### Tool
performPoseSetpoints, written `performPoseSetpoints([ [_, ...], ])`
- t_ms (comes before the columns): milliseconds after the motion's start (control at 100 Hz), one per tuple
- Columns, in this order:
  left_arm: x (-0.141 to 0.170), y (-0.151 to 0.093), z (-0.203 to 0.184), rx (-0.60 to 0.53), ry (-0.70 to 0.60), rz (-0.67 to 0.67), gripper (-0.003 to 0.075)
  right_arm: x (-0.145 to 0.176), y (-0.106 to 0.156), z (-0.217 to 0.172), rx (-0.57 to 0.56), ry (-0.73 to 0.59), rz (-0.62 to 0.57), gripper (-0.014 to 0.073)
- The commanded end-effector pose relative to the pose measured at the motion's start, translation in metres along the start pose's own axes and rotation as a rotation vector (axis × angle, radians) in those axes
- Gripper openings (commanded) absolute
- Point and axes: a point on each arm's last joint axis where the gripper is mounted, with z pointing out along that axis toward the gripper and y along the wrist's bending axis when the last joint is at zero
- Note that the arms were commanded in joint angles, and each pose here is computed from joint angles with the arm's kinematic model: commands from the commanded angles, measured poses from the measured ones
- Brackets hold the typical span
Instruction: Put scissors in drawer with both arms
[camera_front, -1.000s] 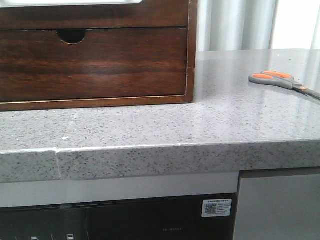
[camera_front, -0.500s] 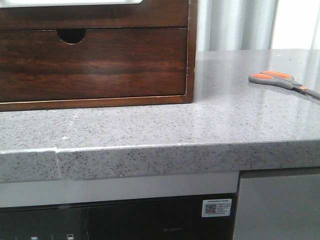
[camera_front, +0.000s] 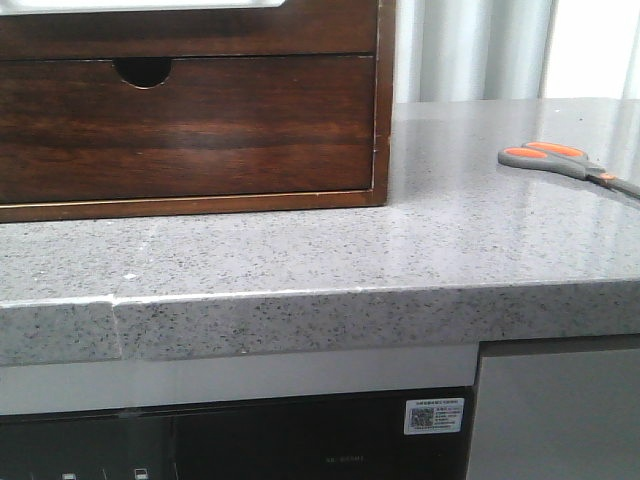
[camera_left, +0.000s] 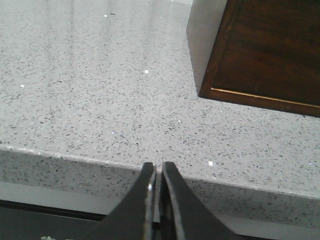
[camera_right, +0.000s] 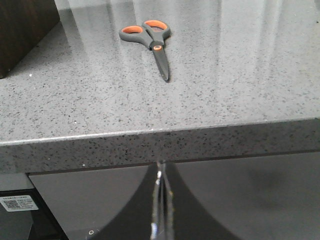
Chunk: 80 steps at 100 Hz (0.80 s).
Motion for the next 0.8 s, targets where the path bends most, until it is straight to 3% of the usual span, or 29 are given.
performPoseSetpoints([
  [0,-0.002,0.0,-0.001,0.011,-0.086,-0.003,-0.002,0.006,-0.001,0.001,0.005,-0.028,-0.019,-0.0066],
  [620,-0.01,-0.001,-0.002,0.028,-0.181,-0.006,-0.002,0.001,0.0,0.001,-0.003,-0.082,-0.026,-0.0066],
  [790,-0.018,-0.003,-0.004,0.058,-0.271,-0.08,-0.002,-0.015,0.003,-0.002,-0.04,-0.264,-0.029,-0.0066],
])
